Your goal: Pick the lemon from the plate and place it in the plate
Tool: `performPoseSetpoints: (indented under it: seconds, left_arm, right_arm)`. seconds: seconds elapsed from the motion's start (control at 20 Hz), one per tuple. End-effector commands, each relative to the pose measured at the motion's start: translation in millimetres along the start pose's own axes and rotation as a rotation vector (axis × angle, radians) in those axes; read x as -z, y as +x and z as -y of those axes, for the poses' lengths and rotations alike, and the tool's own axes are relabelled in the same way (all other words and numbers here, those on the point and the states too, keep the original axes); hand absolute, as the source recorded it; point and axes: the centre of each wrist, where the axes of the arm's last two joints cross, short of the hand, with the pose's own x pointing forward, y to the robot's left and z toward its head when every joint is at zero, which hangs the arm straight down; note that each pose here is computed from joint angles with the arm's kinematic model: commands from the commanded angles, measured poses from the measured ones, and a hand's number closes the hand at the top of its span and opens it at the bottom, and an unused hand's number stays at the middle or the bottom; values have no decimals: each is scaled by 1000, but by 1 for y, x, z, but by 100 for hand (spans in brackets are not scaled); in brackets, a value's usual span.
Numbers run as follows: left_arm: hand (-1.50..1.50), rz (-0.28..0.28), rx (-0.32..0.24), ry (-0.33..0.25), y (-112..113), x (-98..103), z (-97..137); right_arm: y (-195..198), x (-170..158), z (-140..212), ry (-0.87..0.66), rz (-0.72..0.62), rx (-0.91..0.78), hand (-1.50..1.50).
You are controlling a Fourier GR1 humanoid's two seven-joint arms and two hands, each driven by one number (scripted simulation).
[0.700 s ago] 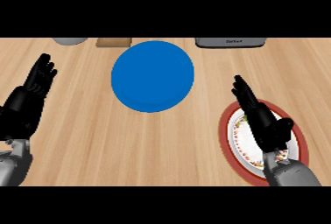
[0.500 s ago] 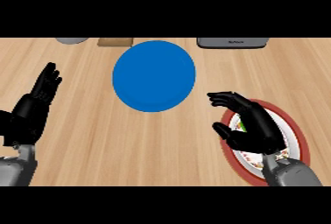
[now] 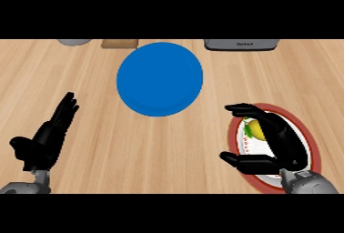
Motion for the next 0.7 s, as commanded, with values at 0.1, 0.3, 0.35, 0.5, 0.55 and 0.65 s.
performPoseSetpoints:
  seconds: [0.1, 0.3, 0.35, 0.5, 0.55, 0.65]
  left_arm:
    - [0, -22, -11, -2, -20, -2, 3]
    - [0, -26, -9, -5, -50, -5, 11]
    - [0, -16, -22, 2, -36, -1, -1]
    - [0, -24, -17, -37, -33, -2, 0]
    - [0, -13, -27, 1, -35, -1, 11]
    - [0, -5, -18, 20, -19, 7, -9]
  right_arm:
    - [-35, -70, 10, -7, 145, -66, -150]
    - [-13, -84, 53, -89, 145, -163, -150]
    - [-1, -81, 61, -107, 124, -177, -150]
    - [-4, -84, 89, -96, 44, -339, -150]
    - [2, -93, 88, -27, 8, -375, -150]
    - [17, -100, 101, 3, -38, -446, -150]
